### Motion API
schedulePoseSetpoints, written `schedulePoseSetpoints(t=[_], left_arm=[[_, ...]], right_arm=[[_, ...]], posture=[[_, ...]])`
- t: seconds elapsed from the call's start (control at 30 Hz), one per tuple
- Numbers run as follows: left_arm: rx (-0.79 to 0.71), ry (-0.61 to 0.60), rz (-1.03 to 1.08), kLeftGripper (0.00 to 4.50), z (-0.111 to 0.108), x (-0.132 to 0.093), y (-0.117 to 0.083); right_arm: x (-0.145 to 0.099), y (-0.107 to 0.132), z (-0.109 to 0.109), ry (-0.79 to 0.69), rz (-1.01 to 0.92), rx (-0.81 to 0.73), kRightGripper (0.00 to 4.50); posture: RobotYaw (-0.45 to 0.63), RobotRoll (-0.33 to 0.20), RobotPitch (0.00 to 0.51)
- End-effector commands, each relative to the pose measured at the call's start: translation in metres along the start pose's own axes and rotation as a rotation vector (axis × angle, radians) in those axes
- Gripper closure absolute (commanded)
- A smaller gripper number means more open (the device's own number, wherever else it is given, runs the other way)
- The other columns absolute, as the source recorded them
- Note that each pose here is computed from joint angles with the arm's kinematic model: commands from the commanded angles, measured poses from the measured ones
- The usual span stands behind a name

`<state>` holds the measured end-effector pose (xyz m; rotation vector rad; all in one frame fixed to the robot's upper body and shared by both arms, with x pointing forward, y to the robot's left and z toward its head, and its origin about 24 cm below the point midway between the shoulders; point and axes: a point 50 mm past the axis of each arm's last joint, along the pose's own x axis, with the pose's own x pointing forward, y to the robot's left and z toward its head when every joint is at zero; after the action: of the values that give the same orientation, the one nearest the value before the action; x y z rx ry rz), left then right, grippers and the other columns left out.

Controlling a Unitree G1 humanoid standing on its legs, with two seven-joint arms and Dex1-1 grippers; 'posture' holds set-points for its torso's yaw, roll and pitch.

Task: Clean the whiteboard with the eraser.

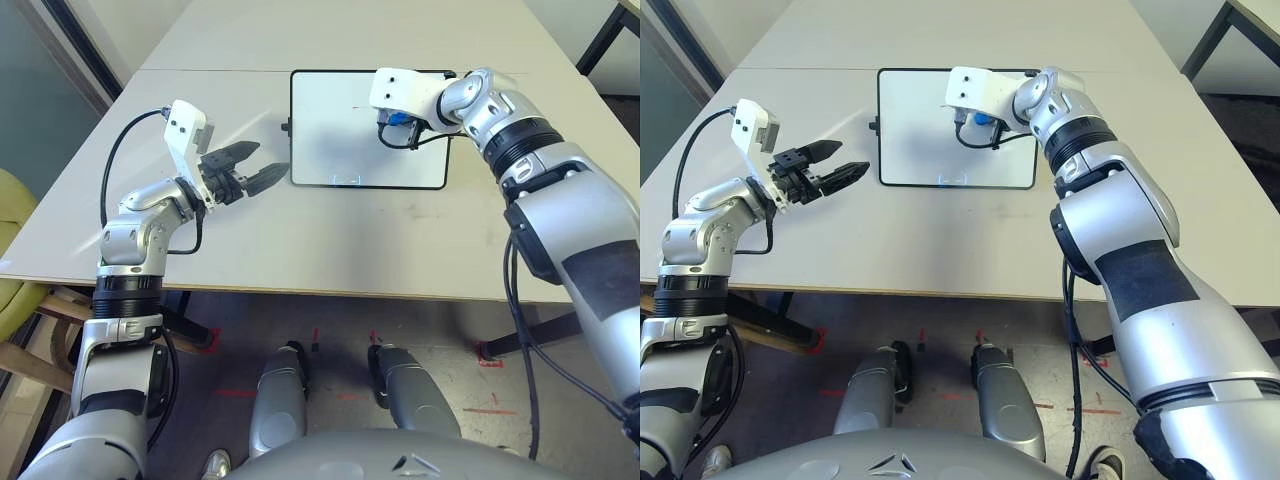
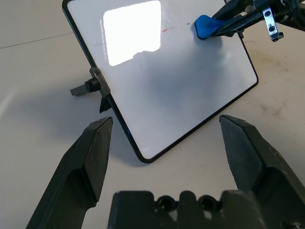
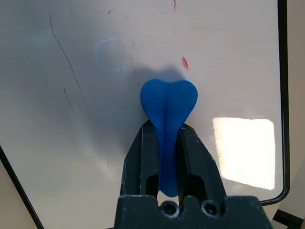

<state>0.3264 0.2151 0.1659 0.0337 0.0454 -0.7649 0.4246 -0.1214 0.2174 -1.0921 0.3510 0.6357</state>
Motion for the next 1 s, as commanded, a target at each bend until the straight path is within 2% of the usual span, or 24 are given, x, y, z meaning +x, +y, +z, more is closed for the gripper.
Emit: schedulePoseSetpoints(t=[0.03,1.0], left_arm=[[0.003,0.010,-0.003,0.00,-0.002,0.000,-0.001],[0.000,0.005,0.015,0.00,-0.004,-0.004,-0.003]], right_arm=[[0.002,0.004,0.005,-0.020,0.021,0.032,4.21],[0.010,0.016,0.061,-0.162,0.000,0.009,4.21]], posture=[[-0.09,0.000,0.159],[-0.05,0.000,0.154]])
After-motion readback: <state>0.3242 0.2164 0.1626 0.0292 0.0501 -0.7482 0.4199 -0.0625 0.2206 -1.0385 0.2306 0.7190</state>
